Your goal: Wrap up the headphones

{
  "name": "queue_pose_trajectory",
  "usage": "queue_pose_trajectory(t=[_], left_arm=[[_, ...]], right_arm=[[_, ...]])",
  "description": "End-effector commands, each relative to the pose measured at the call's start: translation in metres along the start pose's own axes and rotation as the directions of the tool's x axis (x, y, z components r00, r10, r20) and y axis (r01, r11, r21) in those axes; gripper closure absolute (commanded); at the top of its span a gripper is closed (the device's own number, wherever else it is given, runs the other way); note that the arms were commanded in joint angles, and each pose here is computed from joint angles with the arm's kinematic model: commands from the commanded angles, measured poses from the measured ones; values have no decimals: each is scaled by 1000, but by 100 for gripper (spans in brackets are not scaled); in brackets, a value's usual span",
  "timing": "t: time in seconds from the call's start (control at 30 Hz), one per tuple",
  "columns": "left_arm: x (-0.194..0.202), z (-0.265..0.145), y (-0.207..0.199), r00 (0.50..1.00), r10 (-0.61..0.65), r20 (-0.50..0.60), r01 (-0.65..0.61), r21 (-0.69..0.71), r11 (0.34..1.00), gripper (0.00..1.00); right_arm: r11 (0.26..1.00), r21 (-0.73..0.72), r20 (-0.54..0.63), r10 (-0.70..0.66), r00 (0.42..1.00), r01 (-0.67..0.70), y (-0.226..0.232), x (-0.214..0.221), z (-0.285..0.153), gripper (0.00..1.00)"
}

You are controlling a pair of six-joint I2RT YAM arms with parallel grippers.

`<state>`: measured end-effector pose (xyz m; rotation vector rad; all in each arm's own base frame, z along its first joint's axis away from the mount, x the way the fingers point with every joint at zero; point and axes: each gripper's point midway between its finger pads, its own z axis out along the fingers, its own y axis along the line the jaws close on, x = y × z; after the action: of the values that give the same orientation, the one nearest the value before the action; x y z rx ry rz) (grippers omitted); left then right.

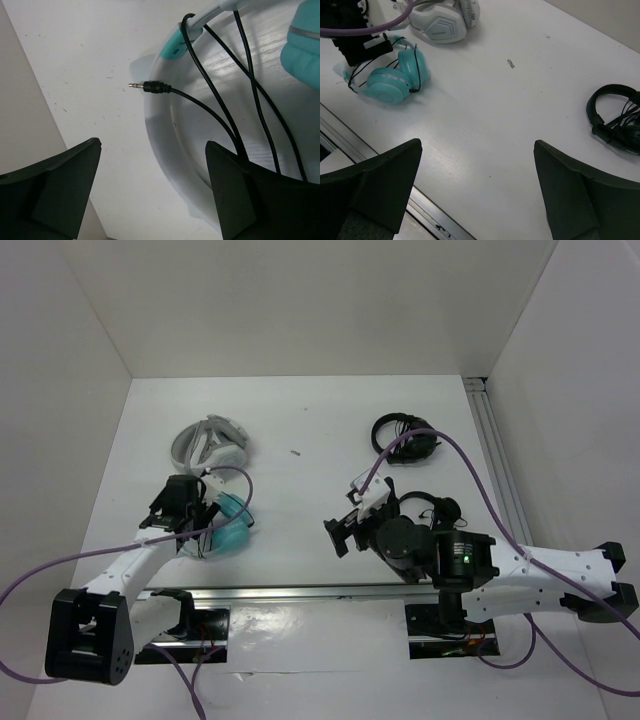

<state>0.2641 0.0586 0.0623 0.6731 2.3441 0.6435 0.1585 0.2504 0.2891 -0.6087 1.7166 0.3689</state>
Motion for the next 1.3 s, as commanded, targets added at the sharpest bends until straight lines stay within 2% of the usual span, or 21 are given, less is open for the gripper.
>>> queue_pose_trajectory(t=[0.0,0.13,0.23,0.43,0.5,0.53,0.57,0.6,0.63,0.67,0.7,0.73,0.8,0.83,0.87,0.97,1.07,1.1,1.13,1.2,1.27], left_arm=[[-16,-9,9,998,-40,51,40,1,999,0],[-32,-19,22,988,-102,117,106,-34,994,0],[-66,-39,50,958,-134,255,159,-80,984,0],[-128,-100,95,853,-203,481,286,-104,953,0],[-143,-133,123,791,-280,545,397,-108,911,0],[-143,-145,135,705,-436,560,570,-81,818,0],[-145,-175,154,644,-518,563,657,-60,752,0],[-150,-185,154,608,-583,538,693,-2,721,0],[-160,-184,145,546,-692,473,752,88,653,0],[-173,-211,152,490,-735,469,769,165,618,0],[-176,-212,118,538,-767,350,717,288,635,0],[-182,-220,104,530,-789,310,696,372,614,0],[-187,-230,58,556,-807,202,608,563,560,0],[-191,-238,51,543,-812,215,568,618,544,0],[-184,-234,33,533,-830,165,571,653,496,0],[-171,-265,33,459,-858,231,536,698,474,0],[-155,-291,47,403,-852,334,526,677,515,0],[-146,-305,54,360,-850,385,527,668,525,0],[-145,-301,52,367,-851,376,531,666,524,0],[-135,-318,57,322,-840,436,516,664,542,0],[-127,-328,57,309,-838,449,509,666,545,0]], right_arm=[[1000,-12,21,3,1000,-3,4,-6,-2,0],[1000,-12,21,3,1000,-3,4,-6,-2,0],[1000,-12,21,-6,1000,6,6,-6,0,0],[1000,-1,10,-19,1000,19,7,-2,3,0],[1000,5,27,6,1000,-7,4,-9,0,0],[999,23,44,33,998,-34,0,-13,-1,0],[998,31,56,55,997,-57,-4,-17,-4,0],[996,40,59,79,995,-82,-5,-17,-4,0],[991,63,81,111,991,-116,-12,-25,-7,0],[988,77,84,127,988,-133,-15,-27,-8,0],[985,87,88,143,986,-151,-19,-34,-12,0],[982,88,84,159,984,-166,-18,-37,-13,0],[974,93,99,196,976,-205,-23,-56,-19,0],[974,102,74,197,978,-204,-24,-55,-21,0],[971,101,76,208,975,-215,-27,-60,-25,0],[957,108,84,260,962,-269,-40,-75,-40,0],[946,115,69,296,953,-302,-57,-81,-58,0],[935,128,73,325,943,-332,-69,-84,-69,0],[927,130,93,341,935,-351,-75,-90,-73,0],[919,137,81,362,929,-370,-84,-86,-83,0],[909,118,74,392,917,-399,-92,-85,-94,0]])
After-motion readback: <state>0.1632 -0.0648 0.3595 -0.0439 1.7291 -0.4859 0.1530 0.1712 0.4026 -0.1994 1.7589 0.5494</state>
